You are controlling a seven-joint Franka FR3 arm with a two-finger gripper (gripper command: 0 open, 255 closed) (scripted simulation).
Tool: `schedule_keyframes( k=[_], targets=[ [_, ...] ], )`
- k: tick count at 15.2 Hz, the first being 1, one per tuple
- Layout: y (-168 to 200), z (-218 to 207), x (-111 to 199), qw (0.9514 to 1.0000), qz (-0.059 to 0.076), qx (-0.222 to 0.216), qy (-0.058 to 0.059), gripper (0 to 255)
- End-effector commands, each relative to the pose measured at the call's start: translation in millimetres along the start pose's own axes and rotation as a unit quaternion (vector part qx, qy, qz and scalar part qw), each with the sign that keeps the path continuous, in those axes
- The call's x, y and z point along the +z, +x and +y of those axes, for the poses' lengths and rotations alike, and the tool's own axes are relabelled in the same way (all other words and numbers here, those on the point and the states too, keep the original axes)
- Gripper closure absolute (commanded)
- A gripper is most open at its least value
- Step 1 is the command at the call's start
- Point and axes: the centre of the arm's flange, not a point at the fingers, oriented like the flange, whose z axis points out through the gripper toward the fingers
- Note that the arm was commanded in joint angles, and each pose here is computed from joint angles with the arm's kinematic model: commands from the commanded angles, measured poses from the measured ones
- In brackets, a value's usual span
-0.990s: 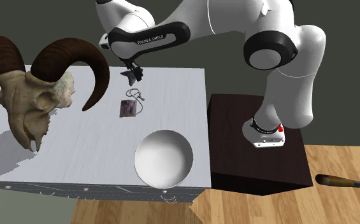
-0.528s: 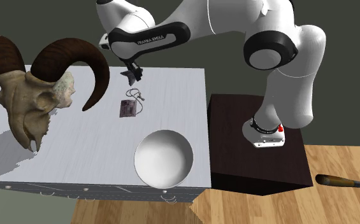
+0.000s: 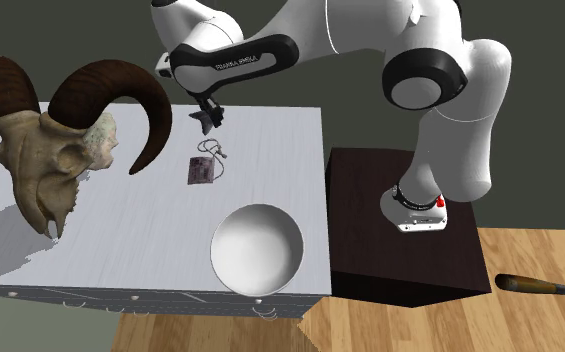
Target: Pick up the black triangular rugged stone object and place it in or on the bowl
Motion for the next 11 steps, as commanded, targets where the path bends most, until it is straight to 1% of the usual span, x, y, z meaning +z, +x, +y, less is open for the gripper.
schedule_keyframes(
  k=[1,11],
  targets=[
    [0.1,-0.3,-4.9,1.0,0.0,0.0,0.0,255],
    [-1.2,-0.1,-57.7,1.0,0.0,0.0,0.0,255]
  ],
)
